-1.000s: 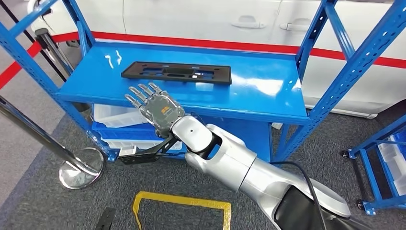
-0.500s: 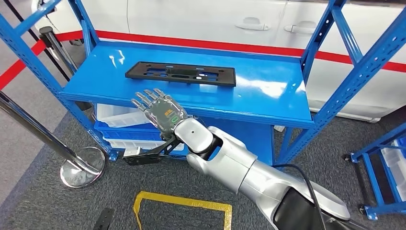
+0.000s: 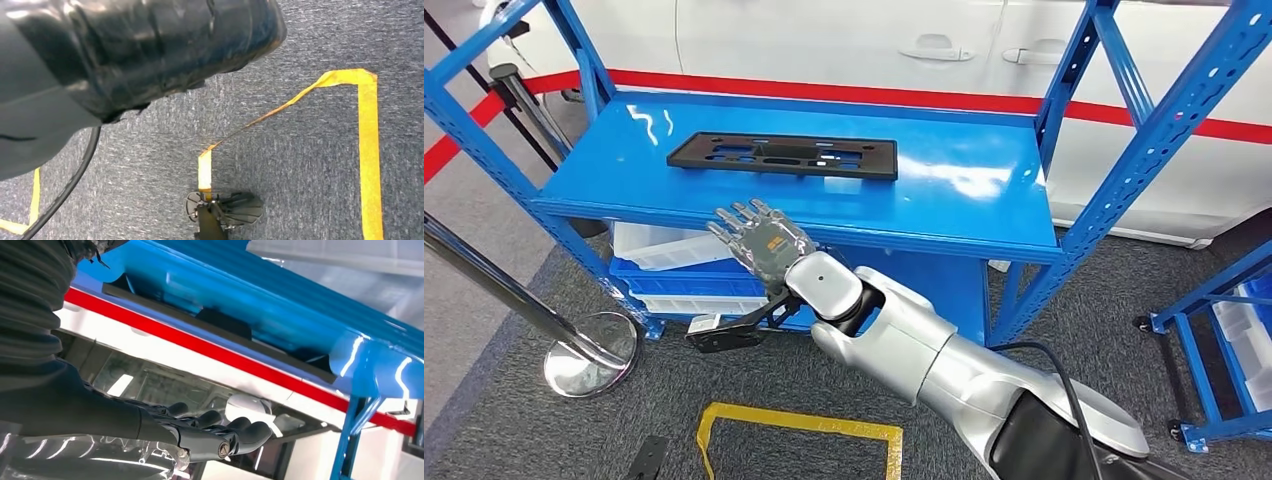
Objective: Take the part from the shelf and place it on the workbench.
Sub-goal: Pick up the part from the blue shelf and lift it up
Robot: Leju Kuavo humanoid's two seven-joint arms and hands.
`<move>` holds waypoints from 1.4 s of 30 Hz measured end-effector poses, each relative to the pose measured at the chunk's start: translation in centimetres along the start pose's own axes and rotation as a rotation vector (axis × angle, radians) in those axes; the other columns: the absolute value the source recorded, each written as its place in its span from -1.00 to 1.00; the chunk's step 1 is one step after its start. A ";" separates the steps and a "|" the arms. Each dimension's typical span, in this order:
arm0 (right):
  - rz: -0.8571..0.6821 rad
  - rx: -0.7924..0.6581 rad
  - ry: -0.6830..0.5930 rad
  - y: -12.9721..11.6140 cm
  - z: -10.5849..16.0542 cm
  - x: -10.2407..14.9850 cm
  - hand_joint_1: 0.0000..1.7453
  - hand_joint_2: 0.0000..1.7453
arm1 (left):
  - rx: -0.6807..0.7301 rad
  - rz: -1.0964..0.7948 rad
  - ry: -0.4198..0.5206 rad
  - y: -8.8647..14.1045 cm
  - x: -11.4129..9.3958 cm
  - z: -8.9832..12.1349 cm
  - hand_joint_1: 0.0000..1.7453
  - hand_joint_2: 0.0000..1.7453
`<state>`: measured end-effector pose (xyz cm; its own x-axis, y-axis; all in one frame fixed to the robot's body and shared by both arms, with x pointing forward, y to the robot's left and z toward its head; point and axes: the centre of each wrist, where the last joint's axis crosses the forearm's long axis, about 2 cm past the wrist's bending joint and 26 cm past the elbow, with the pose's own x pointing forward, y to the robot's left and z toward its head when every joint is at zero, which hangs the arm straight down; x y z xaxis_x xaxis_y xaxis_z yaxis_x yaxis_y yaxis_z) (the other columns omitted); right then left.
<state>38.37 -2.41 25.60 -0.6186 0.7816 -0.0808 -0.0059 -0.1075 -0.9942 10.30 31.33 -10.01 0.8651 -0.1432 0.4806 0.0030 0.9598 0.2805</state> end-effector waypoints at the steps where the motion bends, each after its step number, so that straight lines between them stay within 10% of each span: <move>1: 0.001 0.005 0.001 0.0 0.0 0.0 -1.00 1.00 | 0.000 0.001 0.000 0.0 0.0 0.0 -1.00 -1.00; 42: -0.006 0.045 0.000 1.5 0.3 0.1 -1.00 1.00 | 0.014 0.066 0.011 0.0 -1.0 0.3 -1.00 -1.00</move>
<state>38.06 -2.73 24.17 -0.6187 0.7821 -0.0749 -0.0452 -0.1306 -0.9904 9.29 31.36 -10.24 0.8685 -0.0774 0.4895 -0.0609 0.9636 0.2603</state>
